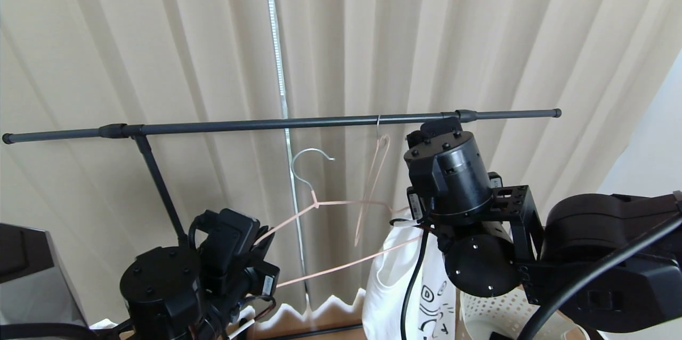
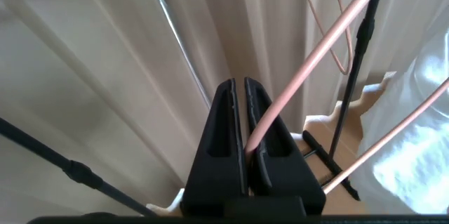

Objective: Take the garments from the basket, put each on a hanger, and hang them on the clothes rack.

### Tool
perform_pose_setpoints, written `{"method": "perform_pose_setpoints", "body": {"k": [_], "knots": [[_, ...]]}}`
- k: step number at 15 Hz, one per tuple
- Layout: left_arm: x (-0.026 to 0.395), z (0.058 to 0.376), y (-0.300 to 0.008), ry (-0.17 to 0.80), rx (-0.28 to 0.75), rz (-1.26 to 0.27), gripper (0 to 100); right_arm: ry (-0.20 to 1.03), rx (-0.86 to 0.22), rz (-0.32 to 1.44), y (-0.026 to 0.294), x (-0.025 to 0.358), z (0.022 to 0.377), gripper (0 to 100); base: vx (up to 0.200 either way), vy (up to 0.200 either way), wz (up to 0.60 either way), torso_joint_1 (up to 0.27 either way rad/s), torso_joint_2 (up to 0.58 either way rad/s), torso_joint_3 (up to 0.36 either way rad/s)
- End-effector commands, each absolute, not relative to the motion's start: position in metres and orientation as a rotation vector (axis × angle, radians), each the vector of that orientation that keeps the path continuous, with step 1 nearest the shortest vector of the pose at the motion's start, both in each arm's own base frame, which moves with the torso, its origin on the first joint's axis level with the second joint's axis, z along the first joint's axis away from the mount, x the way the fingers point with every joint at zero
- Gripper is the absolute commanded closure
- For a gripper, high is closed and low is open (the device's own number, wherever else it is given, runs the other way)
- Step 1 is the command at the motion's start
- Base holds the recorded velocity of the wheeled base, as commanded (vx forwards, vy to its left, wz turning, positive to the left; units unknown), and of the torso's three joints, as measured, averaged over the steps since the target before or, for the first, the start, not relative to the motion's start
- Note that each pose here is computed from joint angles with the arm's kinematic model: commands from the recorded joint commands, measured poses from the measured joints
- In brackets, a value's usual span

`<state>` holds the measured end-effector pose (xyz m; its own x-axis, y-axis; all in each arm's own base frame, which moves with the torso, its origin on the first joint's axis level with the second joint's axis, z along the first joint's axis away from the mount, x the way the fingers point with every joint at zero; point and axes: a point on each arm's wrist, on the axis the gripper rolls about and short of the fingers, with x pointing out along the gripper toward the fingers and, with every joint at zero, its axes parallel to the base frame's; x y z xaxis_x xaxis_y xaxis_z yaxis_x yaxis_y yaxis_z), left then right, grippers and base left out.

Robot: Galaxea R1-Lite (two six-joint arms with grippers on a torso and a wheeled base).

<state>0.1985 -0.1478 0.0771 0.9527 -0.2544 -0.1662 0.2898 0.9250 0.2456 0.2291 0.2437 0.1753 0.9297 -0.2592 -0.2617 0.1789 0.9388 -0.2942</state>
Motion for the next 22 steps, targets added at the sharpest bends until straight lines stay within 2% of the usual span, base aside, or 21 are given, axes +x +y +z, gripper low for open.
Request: {"method": "perform_pose_setpoints", "body": {"k": [1,12,22], "knots": [[0.200,0.079,-0.148,0.124,0.264,-0.274,100,0.300,-0.255,-0.256,0.238,0.238,0.178,100,0.000,0.000,0.00,0.000,0.00,0.000],[0.219,0.092,-0.146,0.063,0.200,-0.159,100,0.299,-0.242,-0.276,0.238,0.248,0.176,100,0.000,0.000,0.00,0.000,0.00,0.000],[0.214,0.086,-0.155,0.082,0.211,-0.179,100,0.291,-0.264,-0.161,0.271,0.222,0.171,100,0.000,0.000,0.00,0.000,0.00,0.000]]}}
